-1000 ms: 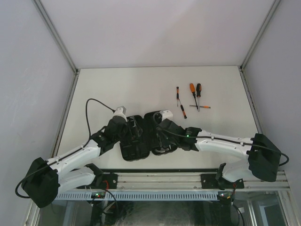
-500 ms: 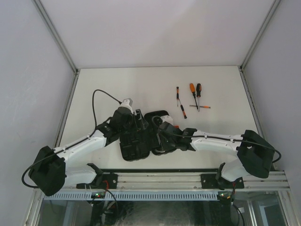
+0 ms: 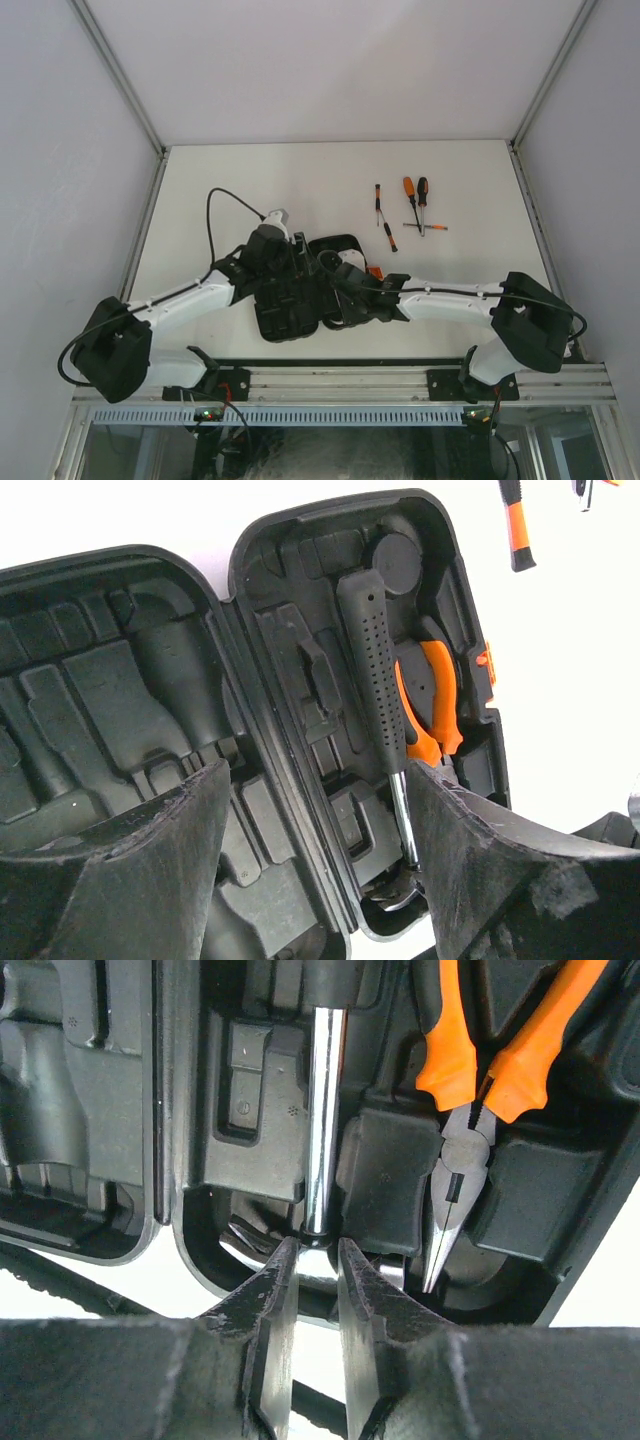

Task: Sort the tools into containers
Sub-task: Adjust the hammer in the storage box.

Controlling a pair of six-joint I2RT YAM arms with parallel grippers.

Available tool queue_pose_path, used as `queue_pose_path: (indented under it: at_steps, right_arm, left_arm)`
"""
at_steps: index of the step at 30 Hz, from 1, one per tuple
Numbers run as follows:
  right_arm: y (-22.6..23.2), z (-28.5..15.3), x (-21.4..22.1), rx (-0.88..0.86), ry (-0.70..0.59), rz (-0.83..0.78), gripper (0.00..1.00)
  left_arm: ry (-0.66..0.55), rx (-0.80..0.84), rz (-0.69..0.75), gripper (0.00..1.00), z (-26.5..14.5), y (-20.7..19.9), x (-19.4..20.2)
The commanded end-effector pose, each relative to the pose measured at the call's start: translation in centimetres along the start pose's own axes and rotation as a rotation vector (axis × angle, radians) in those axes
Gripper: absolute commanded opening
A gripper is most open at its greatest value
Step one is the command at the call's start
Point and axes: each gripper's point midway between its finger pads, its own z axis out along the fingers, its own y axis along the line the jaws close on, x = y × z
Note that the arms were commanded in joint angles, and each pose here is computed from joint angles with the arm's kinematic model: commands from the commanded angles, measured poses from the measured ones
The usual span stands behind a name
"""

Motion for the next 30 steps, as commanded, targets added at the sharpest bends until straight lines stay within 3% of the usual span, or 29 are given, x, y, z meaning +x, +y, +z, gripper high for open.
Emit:
queue_pose_path:
  at_steps: [1, 17, 30]
  right_arm:
    - [-2.5, 0.9, 1.9, 0.128, 0.056, -0.02, 0.18]
    - [-3.0, 1.5, 2.3, 0.057, 0.008, 0.089, 0.09]
    - [-3.4, 1.7, 2.3, 0.032, 0.001, 0.151, 0.07]
  left_arm:
    - [-0.053, 0.081, -0.011, 0.74, 0.1, -3.1, -2.9]
    - [-0.021, 0.137, -0.021, 0.65, 2.4, -7.2, -4.1]
    - [0.03, 0.035, -0.042, 0.5, 4.5, -5.6, -2.1]
